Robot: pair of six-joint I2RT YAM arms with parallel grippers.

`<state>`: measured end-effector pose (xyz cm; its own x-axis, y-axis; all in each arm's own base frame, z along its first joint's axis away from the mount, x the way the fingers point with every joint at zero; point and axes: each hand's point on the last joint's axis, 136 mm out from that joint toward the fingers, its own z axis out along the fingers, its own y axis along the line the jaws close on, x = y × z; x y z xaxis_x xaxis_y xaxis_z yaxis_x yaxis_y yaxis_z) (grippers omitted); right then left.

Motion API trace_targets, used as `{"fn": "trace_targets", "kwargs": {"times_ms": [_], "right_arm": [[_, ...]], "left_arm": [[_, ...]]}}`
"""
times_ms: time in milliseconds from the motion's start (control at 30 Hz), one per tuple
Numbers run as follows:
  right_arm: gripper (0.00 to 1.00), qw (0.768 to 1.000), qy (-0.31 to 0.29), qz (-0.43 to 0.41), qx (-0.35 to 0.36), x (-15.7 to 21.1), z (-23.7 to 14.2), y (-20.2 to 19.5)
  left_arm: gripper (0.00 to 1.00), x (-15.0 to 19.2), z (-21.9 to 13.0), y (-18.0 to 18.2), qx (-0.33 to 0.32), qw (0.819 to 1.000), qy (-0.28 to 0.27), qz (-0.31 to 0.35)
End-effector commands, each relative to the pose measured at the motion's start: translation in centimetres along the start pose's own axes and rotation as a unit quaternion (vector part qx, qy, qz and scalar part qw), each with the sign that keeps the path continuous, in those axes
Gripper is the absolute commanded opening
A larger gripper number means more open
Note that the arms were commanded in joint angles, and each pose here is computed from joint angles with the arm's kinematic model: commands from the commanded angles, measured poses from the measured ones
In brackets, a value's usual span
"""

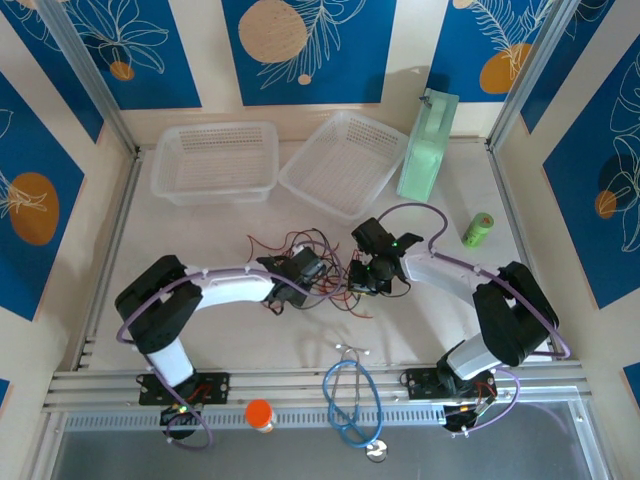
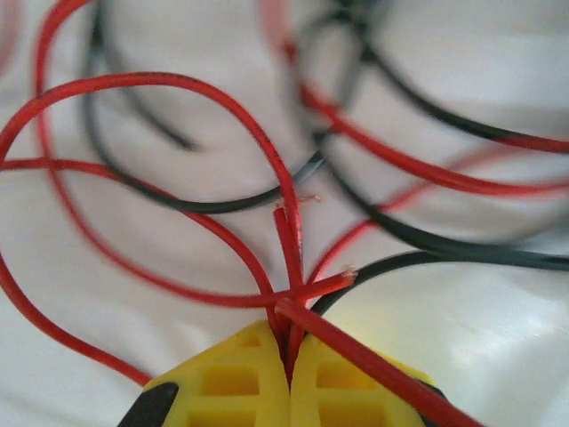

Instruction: Untangle the cables

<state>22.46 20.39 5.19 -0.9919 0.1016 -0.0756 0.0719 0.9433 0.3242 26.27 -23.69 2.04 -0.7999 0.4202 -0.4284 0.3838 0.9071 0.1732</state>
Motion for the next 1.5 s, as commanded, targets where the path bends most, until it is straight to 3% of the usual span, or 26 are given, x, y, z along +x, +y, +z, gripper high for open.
{"fn": "trace_targets", "kwargs": {"times_ms": [0,100,367,500,767,900,967,1167,1467], "right_arm": [[0.15,0.997,-0.01,-0.007,0.079,-0.5,-0.5,-2.7],[0.16,0.992,-0.019,-0.024,0.118,-1.1,-0.8,-4.2],[0.17,0.98,-0.034,-0.046,0.192,-2.7,-0.6,-6.8],[0.2,0.984,-0.028,-0.042,0.169,-2.6,0.0,-5.8],[0.7,0.994,-0.032,-0.103,-0.017,0.8,-2.4,5.2],[0.85,0.994,-0.029,-0.106,-0.021,1.5,-2.2,7.3],[0.99,0.994,-0.029,-0.107,-0.008,1.6,-1.7,7.7],[0.99,0.993,-0.038,-0.111,0.018,1.5,-1.1,8.1],[0.98,0.981,-0.094,-0.085,0.144,-1.7,1.1,4.0]], "left_arm": [[0.0,2.8,0.9,6.4,-0.152,0.988,0.03,-0.006],[0.0,3.5,0.3,8.4,-0.183,0.982,0.035,-0.023],[0.0,3.8,-0.4,10.7,-0.191,0.977,0.028,-0.093],[0.0,3.7,-0.2,10.0,-0.164,0.981,0.022,-0.102],[0.0,2.9,0.3,7.6,-0.092,0.989,0.017,-0.114],[0.0,2.2,0.0,6.0,-0.044,0.991,0.012,-0.125],[0.0,1.8,-0.4,5.5,-0.025,0.991,0.009,-0.13],[0.0,1.1,-1.4,5.0,-0.001,0.99,-0.004,-0.141],[0.0,1.5,-1.9,5.5,-0.002,0.989,-0.011,-0.149]]}}
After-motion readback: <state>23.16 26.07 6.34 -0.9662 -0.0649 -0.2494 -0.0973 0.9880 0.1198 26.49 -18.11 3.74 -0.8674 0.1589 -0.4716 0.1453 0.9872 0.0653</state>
